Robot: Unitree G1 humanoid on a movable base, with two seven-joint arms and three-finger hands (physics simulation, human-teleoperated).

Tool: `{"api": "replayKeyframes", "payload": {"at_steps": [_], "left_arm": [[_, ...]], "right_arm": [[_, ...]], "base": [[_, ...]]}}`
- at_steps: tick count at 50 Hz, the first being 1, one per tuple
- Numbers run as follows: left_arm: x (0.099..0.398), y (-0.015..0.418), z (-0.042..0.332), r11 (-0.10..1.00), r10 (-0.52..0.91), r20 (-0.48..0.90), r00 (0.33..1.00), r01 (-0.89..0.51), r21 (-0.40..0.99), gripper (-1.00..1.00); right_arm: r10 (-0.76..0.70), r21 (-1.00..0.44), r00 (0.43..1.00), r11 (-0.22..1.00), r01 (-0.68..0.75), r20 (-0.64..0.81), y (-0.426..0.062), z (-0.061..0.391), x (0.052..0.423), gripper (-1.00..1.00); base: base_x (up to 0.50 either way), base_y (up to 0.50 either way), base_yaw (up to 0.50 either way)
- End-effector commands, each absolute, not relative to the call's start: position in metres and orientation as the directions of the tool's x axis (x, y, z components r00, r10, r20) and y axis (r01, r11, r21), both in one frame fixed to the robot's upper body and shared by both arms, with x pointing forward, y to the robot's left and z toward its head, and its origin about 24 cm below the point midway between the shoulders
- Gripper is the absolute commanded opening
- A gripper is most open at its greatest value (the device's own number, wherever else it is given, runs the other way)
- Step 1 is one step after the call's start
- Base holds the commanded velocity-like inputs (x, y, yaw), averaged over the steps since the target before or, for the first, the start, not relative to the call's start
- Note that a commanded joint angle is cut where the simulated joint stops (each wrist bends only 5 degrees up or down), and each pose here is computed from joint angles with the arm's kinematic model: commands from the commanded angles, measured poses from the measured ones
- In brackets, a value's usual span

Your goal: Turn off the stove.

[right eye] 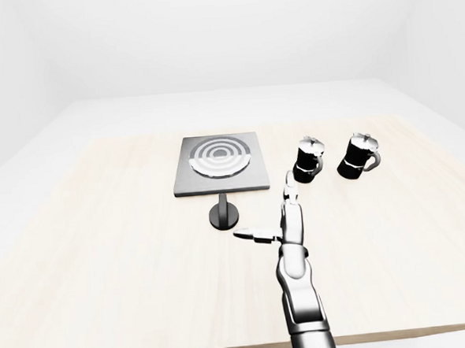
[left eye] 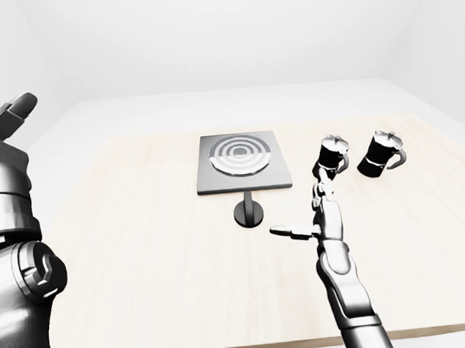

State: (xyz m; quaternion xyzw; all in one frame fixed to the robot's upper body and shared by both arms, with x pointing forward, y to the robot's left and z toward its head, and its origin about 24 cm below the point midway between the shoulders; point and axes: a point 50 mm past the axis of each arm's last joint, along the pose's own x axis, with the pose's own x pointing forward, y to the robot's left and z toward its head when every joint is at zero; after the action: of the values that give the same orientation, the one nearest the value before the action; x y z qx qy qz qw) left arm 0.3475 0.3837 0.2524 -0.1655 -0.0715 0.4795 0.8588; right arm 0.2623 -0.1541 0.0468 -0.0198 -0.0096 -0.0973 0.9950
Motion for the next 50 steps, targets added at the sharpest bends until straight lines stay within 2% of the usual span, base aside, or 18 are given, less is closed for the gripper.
{"api": "replayKeyframes", "payload": {"at_steps": [1, 17, 21, 24, 36, 43, 50], "left_arm": [[0.348, 0.384, 0.25, 0.484, 0.847, -0.044, 0.53, -0.802, -0.35, 1.0], [0.348, 0.383, 0.249, 0.485, 0.846, -0.046, 0.531, -0.803, -0.346, 1.0], [0.347, 0.384, 0.248, 0.482, 0.847, -0.047, 0.53, -0.802, -0.354, 1.0], [0.345, 0.387, 0.249, 0.479, 0.851, -0.04, 0.524, -0.804, -0.352, 1.0], [0.346, 0.385, 0.247, 0.491, 0.843, -0.041, 0.537, -0.797, -0.352, 1.0], [0.345, 0.387, 0.247, 0.493, 0.842, -0.036, 0.539, -0.794, -0.356, 1.0], [0.346, 0.386, 0.246, 0.496, 0.839, -0.038, 0.542, -0.793, -0.353, 1.0]], "right_arm": [[-0.232, -0.043, 0.973, 0.972, 0.232, 0.01, -0.154, 0.046, 0.263, 1.0], [-0.227, -0.039, 0.974, 0.973, 0.226, 0.003, -0.153, 0.043, 0.264, 1.0], [-0.198, -0.035, 0.98, 0.98, 0.198, 0.002, -0.145, 0.032, 0.264, 1.0], [-0.187, -0.044, 0.981, 0.982, 0.185, -0.052, -0.139, 0.017, 0.262, 1.0], [-0.124, -0.072, 0.991, 0.99, 0.121, -0.044, -0.109, 0.019, 0.27, 1.0], [-0.092, -0.062, 0.993, 0.994, 0.088, -0.073, -0.099, 0.014, 0.272, 1.0], [-0.078, -0.076, 0.983, 0.995, 0.066, -0.169, -0.096, -0.006, 0.273, 1.0]], "base": [[0.0, 0.0, 0.0], [0.0, 0.0, 0.0], [0.0, 0.0, 0.0], [0.0, 0.0, 0.0], [0.0, 0.0, 0.0], [0.0, 0.0, 0.0], [0.0, 0.0, 0.0]]}}
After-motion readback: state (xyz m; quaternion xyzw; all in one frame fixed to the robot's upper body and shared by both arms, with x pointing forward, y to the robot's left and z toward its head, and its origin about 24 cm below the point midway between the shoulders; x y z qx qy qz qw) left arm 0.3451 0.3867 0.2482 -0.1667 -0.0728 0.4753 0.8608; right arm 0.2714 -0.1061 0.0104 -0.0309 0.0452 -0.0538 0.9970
